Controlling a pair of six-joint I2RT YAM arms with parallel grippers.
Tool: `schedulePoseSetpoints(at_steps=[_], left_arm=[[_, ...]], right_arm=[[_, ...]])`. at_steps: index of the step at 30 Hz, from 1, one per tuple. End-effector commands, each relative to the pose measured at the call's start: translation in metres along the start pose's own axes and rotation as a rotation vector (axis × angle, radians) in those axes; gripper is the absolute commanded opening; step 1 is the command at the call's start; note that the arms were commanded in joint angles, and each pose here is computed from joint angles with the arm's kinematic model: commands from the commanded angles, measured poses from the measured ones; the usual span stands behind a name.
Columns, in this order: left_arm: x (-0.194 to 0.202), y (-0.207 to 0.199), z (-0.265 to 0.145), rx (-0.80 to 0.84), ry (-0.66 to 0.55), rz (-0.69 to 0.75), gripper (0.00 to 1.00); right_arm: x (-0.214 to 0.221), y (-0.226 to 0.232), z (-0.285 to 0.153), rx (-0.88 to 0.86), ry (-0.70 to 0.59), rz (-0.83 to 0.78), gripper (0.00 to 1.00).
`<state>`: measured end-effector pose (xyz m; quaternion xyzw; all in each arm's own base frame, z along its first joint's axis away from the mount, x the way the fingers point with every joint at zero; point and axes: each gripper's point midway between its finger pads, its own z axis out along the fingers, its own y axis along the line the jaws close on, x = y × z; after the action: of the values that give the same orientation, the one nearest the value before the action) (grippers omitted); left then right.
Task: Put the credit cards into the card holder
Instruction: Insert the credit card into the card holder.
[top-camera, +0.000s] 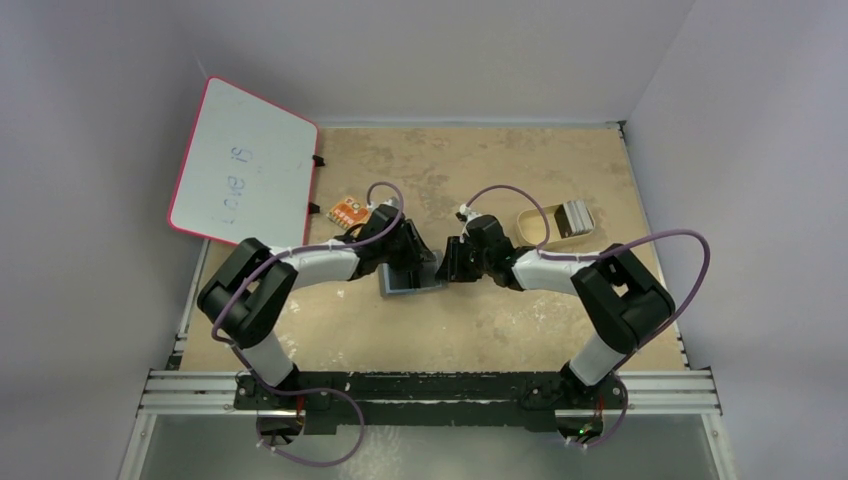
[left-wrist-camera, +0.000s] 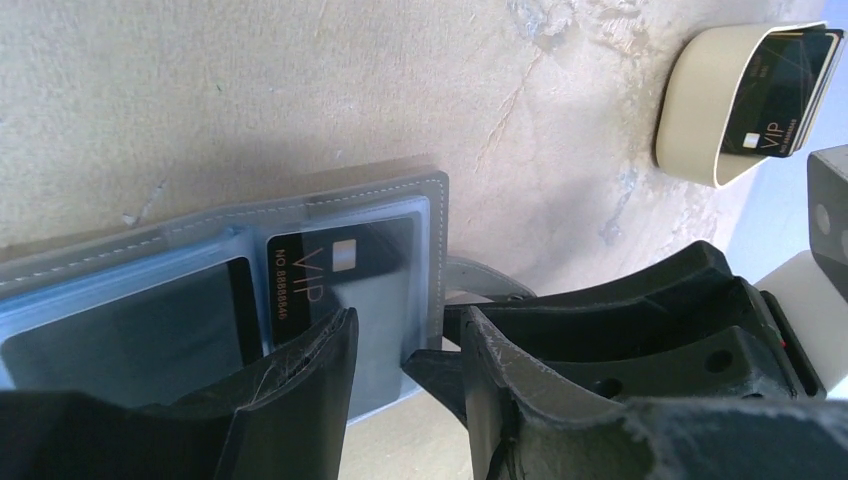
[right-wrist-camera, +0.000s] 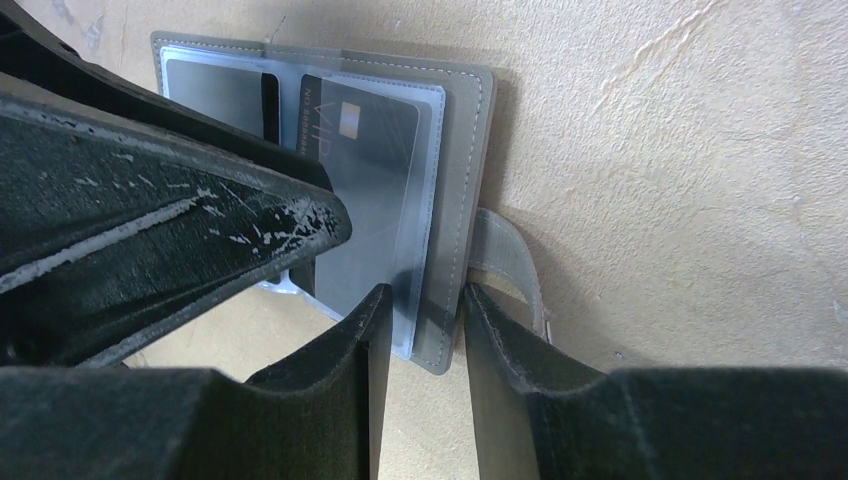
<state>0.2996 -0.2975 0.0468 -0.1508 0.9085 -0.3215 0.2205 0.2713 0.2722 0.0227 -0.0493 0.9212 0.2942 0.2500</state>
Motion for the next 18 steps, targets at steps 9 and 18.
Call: schedulePoseSetpoints(at_steps=[9, 18], left_arm=[[-0.020, -0.008, -0.021, -0.067, -0.075, 0.066, 0.42], [-0.014, 0.010, -0.008, -0.136, -0.055, 0.072, 0.43]], right_arm=[[-0.001, 0.003, -0.010, -0.010, -0.009, -0.012, 0.35], [-0.003, 0.002, -0.006, -0.007, -0.020, -0.013, 0.35]])
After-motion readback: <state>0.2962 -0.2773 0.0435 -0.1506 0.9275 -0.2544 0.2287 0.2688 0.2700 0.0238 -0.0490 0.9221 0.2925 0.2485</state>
